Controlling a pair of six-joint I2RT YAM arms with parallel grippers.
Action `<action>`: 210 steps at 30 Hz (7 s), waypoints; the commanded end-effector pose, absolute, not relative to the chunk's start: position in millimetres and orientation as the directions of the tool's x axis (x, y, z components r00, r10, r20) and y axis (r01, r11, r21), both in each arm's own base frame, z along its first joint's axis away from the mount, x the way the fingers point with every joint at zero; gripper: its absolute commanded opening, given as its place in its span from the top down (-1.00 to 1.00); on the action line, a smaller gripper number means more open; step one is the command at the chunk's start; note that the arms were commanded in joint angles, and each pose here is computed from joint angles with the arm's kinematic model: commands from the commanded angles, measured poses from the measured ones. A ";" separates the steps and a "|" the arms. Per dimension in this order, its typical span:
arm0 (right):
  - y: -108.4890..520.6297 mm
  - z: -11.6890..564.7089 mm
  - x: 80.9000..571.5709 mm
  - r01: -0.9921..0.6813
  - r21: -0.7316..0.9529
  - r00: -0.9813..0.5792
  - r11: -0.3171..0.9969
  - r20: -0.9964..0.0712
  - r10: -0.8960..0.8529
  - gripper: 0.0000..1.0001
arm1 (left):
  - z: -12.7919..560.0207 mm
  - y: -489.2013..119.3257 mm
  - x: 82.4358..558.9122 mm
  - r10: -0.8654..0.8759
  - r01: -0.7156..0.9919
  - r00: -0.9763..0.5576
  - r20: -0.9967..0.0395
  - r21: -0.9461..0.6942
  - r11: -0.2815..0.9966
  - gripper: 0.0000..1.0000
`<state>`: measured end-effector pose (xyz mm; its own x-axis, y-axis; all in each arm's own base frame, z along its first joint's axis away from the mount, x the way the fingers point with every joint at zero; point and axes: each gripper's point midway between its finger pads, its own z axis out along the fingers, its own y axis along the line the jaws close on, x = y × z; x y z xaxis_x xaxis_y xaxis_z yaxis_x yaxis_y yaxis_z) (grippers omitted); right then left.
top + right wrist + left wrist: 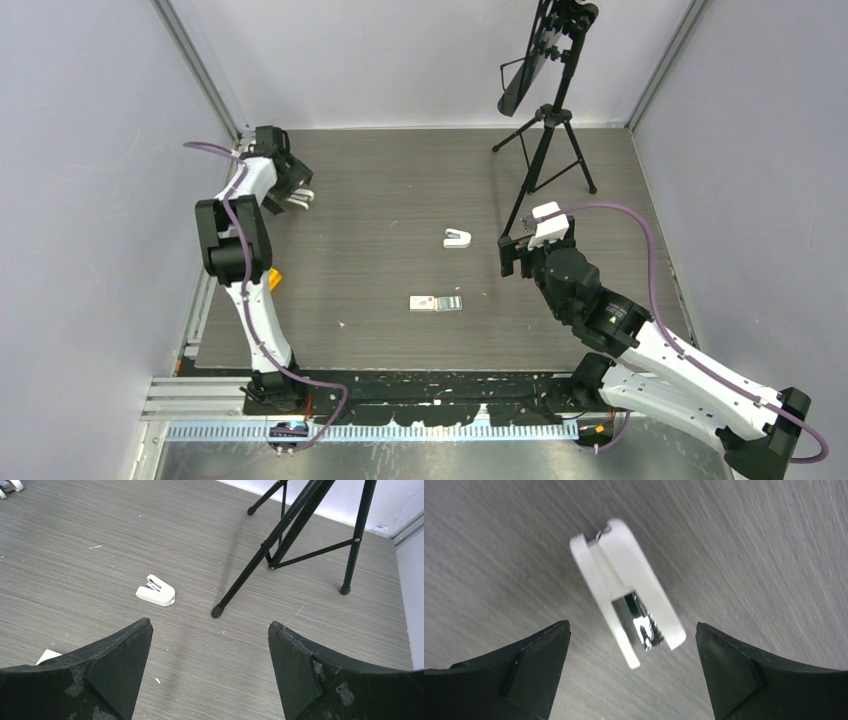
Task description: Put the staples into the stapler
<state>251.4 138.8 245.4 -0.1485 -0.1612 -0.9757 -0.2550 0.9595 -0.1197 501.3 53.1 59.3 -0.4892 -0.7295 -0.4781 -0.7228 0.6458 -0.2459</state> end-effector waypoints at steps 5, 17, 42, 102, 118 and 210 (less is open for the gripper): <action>135.9 252.0 257.6 -0.217 -0.139 -0.119 0.966 -0.979 -0.167 -0.80 | 51.1 75.5 538.9 -0.754 -0.759 -0.435 -0.492 -0.250 0.601 -0.99; 148.4 242.8 259.7 -0.267 -0.166 -0.156 0.949 -0.964 -0.213 -0.78 | 41.4 67.9 536.1 -0.745 -0.714 -0.497 -0.445 -0.279 0.643 -0.30; 289.1 253.8 279.9 -0.528 0.327 -0.285 0.784 -0.938 0.199 -0.68 | 168.1 -113.4 424.5 -0.720 -0.237 -0.609 -0.333 -0.790 0.566 0.30; 347.0 114.1 280.4 -0.935 -0.199 -0.021 0.292 -0.794 -0.608 0.89 | 229.5 -95.6 264.2 -0.089 0.138 -0.562 -0.823 -0.199 0.970 -0.99; 356.3 68.5 277.8 -0.986 -0.154 0.077 0.059 -0.748 -0.660 0.38 | 254.3 -91.9 220.3 0.140 0.414 -0.287 -0.948 0.009 0.910 -0.99; 243.5 220.0 179.3 -0.858 0.058 0.013 0.511 -0.991 0.133 -0.98 | 165.1 -300.2 249.8 0.561 0.980 0.172 -0.809 0.199 -0.013 0.98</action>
